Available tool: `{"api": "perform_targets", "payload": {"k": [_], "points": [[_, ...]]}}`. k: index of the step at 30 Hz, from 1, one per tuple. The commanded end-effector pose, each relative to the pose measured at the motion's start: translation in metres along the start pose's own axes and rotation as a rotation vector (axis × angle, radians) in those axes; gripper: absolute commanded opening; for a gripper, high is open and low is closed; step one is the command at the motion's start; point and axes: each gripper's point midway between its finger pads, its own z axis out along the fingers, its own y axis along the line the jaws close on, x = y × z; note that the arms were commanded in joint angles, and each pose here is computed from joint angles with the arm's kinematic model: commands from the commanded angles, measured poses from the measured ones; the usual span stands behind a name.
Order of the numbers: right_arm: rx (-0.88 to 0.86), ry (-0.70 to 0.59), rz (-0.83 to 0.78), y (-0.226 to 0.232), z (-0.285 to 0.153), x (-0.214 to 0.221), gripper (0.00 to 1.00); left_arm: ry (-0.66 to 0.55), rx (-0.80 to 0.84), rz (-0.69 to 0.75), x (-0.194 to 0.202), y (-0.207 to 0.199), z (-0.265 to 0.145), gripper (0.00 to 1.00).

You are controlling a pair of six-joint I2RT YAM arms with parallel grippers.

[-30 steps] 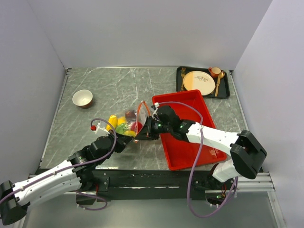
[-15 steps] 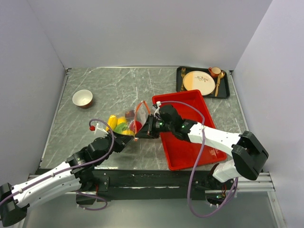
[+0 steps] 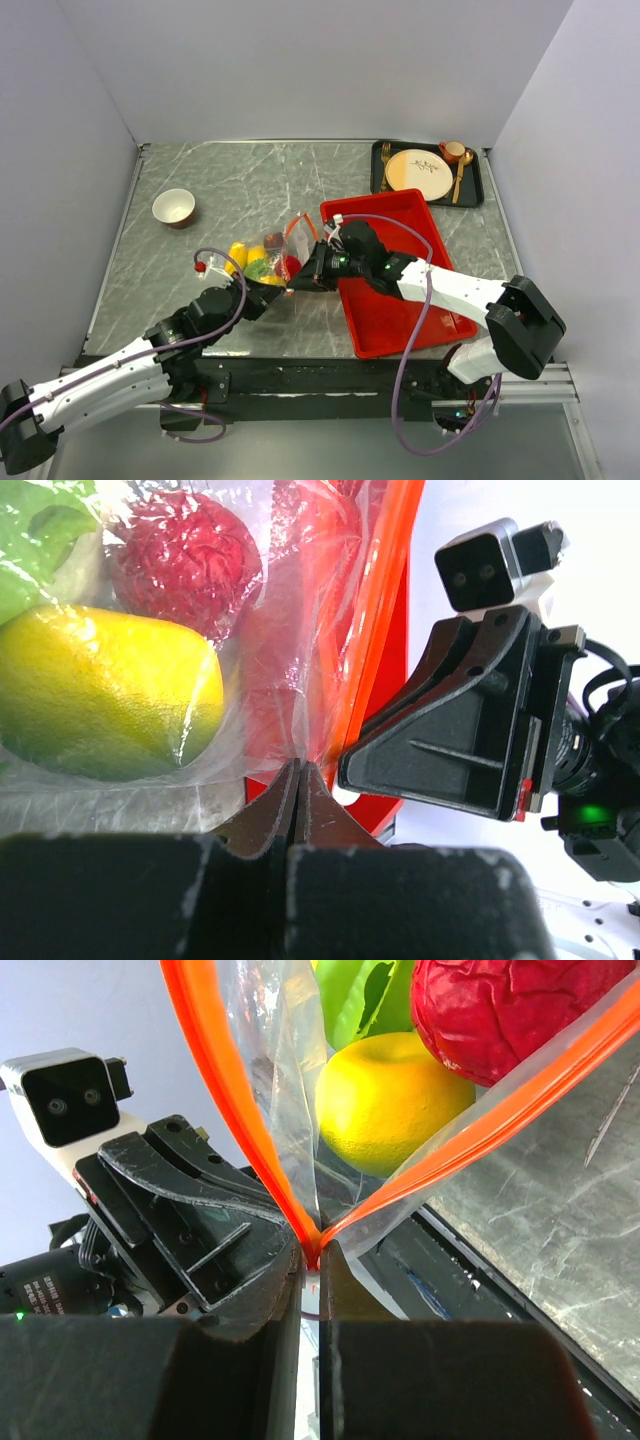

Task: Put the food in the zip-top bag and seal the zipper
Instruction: Zip the zipper food storage bag at the center of the board.

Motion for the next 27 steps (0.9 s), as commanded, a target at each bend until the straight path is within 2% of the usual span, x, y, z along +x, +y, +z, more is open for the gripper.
{"api": "perform_targets", "payload": {"k": [1, 22, 27], "points": [[-0.079, -0.11, -0.029, 0.025, -0.004, -0.031, 0.09, 0.106, 0.011, 0.061, 0.02, 0.004, -0.004, 0.01], [-0.032, -0.186, -0.021, 0.014, -0.011, -0.05, 0.09, 0.2, -0.042, 0.118, 0.037, 0.032, -0.015, 0.01], [-0.034, -0.158, -0.01, 0.01, -0.007, -0.039, 0.09, 0.165, 0.012, 0.087, 0.031, 0.019, -0.012, 0.01]]}}
